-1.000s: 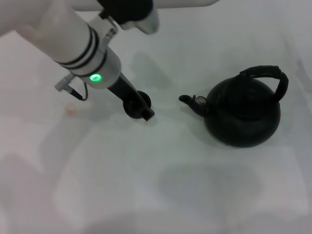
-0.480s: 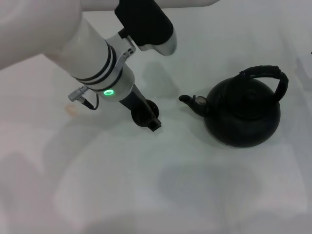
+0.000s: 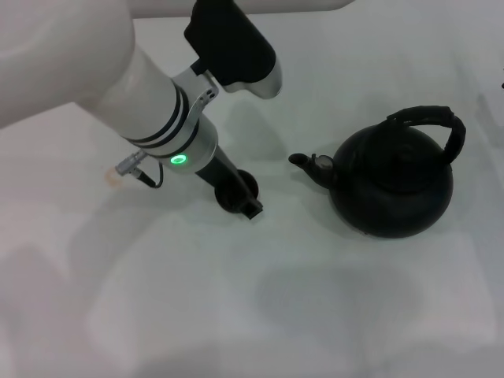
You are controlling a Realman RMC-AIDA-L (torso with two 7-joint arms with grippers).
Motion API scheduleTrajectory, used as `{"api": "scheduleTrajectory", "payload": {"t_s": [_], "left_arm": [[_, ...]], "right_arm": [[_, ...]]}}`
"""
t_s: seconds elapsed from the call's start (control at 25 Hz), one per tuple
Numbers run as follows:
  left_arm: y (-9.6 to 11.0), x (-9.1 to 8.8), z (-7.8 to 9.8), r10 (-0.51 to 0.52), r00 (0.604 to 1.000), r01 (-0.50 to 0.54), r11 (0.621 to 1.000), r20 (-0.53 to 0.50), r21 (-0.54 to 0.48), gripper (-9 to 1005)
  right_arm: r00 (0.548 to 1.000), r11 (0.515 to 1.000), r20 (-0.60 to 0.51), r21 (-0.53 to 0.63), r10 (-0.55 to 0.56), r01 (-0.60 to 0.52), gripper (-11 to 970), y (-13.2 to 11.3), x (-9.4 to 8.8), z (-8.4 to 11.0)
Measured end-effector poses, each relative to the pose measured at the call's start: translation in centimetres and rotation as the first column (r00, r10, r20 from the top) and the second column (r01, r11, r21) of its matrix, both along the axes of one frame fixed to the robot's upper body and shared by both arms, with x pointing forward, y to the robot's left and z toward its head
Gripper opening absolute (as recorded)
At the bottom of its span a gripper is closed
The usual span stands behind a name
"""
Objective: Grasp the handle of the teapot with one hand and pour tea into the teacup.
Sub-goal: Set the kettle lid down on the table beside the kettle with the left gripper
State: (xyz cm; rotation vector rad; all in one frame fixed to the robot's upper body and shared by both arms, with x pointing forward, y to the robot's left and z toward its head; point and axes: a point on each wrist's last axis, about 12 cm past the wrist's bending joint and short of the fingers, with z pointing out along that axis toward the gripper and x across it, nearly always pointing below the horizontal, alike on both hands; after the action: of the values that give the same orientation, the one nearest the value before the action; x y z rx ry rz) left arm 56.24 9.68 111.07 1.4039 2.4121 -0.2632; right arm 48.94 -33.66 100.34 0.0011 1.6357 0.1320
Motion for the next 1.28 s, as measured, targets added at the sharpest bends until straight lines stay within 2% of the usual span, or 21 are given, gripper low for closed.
{"api": "scheduleTrajectory", "payload": {"t_s": [0.72,1.04,1.28], "left_arm": [[0.3,0.2,-0.1,0.01,1.0,-0.009,1.0,-0.012,0.019,700],[0.4,0.4,0.4,0.018,1.0,-0.018,1.0,-0.01,0.014,748],[-0.1,0.3,1.4,-0.008,1.0,0.008,1.0,0.022,-0.011,766]], "right_arm": [[1.0,1.0,0.007,0.006,0.004,-0.004,857,0.2,0.2,0.1],[1.0,1.0,0.008,0.007,0.008,-0.008,856,0.3,0.2,0.1],[1.0,1.0,0.009,0.007,0.006,-0.006,856,0.3,0.2,0.2]]}}
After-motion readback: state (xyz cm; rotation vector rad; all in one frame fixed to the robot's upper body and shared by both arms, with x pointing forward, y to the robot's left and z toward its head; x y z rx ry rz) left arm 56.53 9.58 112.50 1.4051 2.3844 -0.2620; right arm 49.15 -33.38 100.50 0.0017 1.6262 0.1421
